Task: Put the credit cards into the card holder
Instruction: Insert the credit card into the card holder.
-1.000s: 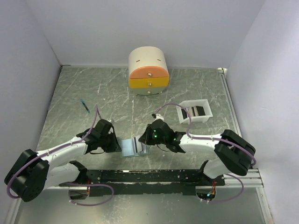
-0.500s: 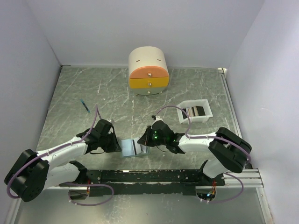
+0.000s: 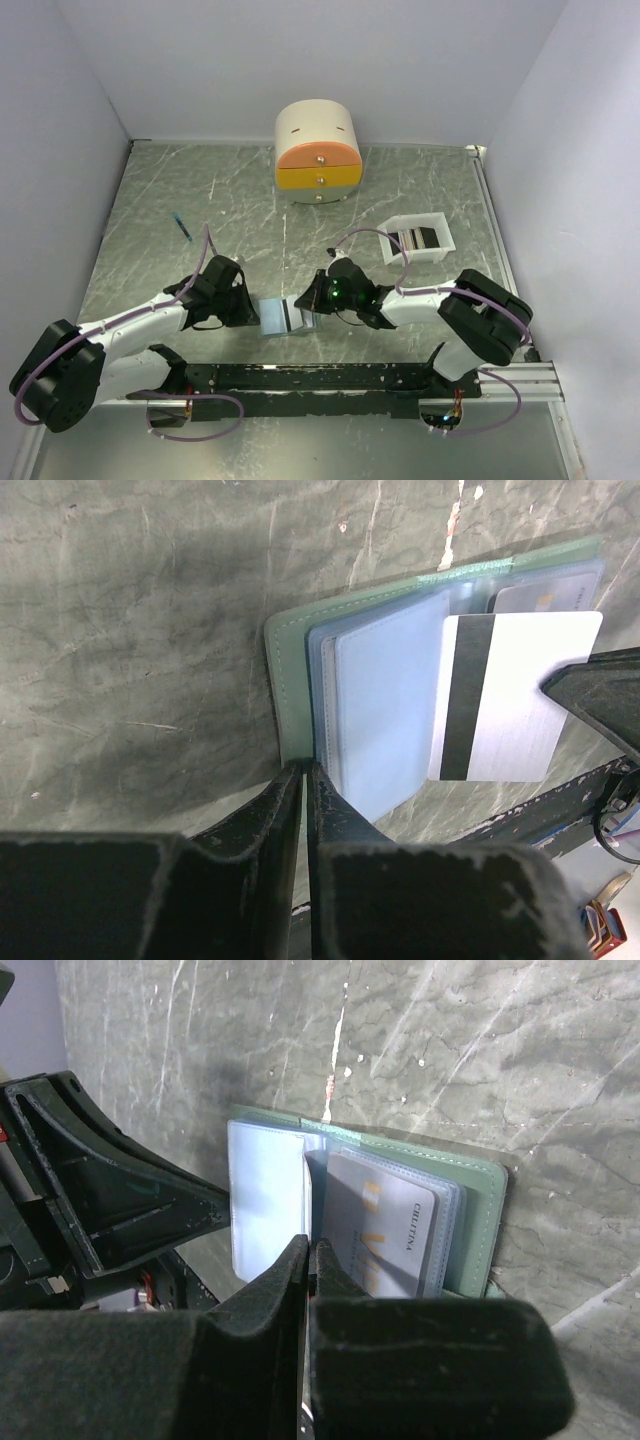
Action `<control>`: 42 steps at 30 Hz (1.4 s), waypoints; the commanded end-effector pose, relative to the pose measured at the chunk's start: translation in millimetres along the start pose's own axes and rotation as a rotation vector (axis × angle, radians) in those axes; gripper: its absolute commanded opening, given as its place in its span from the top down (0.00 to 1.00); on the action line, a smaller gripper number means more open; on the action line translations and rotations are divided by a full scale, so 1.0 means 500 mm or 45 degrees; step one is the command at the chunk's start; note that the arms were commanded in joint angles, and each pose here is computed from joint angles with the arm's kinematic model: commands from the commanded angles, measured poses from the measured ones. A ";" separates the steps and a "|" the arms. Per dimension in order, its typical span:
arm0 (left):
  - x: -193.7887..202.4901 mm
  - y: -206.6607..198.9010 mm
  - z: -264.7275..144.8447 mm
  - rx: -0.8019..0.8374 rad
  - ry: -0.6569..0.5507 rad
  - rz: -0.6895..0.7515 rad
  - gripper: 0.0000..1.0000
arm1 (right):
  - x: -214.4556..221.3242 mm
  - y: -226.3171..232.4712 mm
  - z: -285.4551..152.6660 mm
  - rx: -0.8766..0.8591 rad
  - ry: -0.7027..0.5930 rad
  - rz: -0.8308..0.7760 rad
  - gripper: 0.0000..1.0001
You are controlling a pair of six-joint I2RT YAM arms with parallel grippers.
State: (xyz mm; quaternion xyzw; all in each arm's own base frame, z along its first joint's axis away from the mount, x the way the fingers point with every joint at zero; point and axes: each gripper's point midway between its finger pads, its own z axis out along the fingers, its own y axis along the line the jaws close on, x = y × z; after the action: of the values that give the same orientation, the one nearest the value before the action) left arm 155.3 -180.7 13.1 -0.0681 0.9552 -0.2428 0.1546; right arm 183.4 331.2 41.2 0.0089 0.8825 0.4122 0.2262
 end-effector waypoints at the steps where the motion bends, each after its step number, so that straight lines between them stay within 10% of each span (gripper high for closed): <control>1: -0.001 0.017 0.005 -0.052 -0.016 0.001 0.82 | 0.010 -0.019 0.006 0.024 0.014 0.009 1.00; 42: 0.009 0.002 0.001 -0.010 -0.009 -0.001 0.83 | 0.003 -0.033 0.018 0.033 -0.050 0.091 1.00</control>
State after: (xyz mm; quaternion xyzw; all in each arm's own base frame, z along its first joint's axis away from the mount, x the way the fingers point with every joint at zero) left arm 153.5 -182.9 14.1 -0.0698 0.9546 -0.2444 0.1551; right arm 187.7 335.6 30.7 0.0374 0.8793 0.4210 0.2194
